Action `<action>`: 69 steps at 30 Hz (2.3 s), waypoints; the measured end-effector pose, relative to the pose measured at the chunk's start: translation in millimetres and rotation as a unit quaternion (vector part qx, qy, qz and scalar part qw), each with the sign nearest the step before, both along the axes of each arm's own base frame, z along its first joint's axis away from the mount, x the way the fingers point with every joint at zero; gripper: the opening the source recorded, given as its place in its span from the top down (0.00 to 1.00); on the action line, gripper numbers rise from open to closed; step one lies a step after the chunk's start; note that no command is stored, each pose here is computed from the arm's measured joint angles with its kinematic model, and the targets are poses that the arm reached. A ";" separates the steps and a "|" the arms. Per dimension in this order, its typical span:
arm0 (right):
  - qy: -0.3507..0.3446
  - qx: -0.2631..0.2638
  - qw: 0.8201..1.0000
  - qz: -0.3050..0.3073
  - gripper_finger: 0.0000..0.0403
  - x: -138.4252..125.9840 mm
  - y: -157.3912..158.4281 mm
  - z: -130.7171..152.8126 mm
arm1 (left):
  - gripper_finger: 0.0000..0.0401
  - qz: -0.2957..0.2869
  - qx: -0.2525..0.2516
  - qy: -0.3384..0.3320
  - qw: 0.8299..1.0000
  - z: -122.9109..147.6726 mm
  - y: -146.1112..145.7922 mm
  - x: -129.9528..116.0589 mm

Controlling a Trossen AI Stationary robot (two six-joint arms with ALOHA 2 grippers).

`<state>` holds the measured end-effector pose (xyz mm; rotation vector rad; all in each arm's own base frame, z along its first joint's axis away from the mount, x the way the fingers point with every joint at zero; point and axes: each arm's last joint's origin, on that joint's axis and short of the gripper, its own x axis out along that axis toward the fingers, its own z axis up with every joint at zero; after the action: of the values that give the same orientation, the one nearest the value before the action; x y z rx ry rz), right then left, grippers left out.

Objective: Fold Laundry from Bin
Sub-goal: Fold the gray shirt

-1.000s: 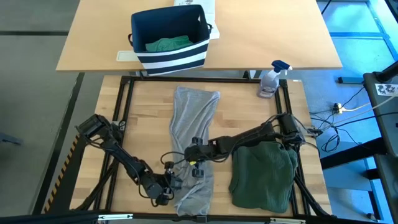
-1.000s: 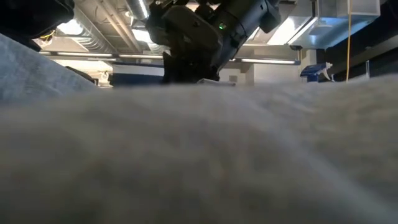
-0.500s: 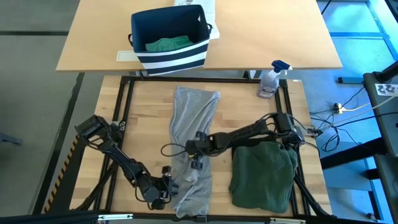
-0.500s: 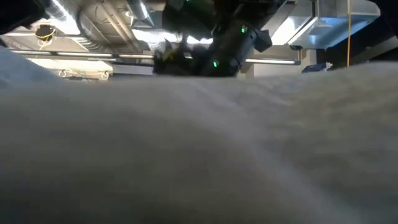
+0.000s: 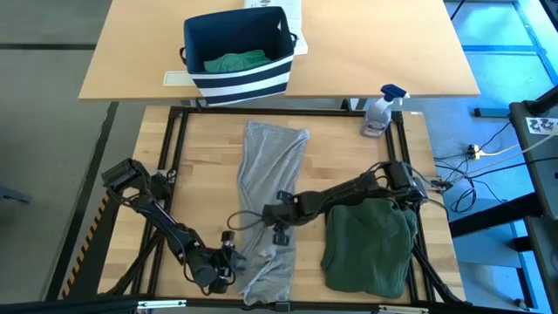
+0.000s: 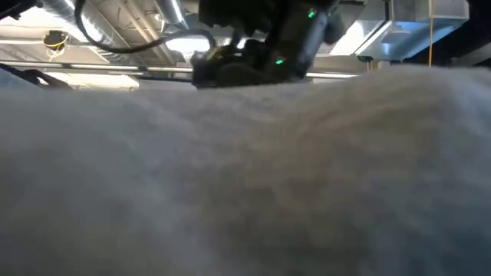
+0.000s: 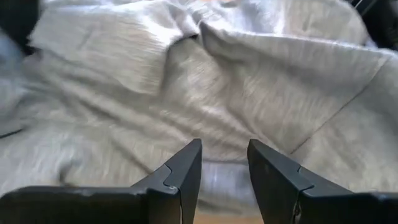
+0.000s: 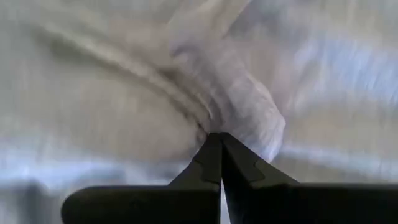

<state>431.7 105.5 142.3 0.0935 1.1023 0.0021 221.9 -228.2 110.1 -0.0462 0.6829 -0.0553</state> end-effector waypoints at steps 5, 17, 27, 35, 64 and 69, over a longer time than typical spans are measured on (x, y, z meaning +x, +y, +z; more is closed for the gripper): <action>0.075 -0.027 0.997 -0.008 1.00 -17.2 14.3 5.7 | 0.69 0.002 -0.008 0.018 1.000 -1.4 1.1 -1.8; -0.054 -0.025 0.998 -0.003 1.00 -32.2 42.2 75.1 | 0.69 0.040 0.070 -0.046 0.996 23.6 9.9 -5.4; -0.134 0.060 0.986 0.080 1.00 -2.9 58.9 53.2 | 0.69 0.049 0.093 0.022 0.994 11.0 46.8 24.6; -0.070 0.076 0.990 0.098 1.00 -4.8 60.2 28.7 | 0.69 0.045 0.085 0.044 0.994 6.5 51.8 27.8; -0.128 0.055 0.988 0.068 1.00 -4.3 68.1 44.1 | 0.69 0.075 0.072 0.115 0.988 0.4 56.8 18.1; -0.132 0.096 0.982 0.097 1.00 4.3 72.9 27.4 | 0.69 0.079 0.071 0.115 0.988 0.4 58.6 19.7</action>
<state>436.1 178.4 169.7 0.1533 0.8392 0.2895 241.5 -169.5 110.5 0.0308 0.9097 0.1523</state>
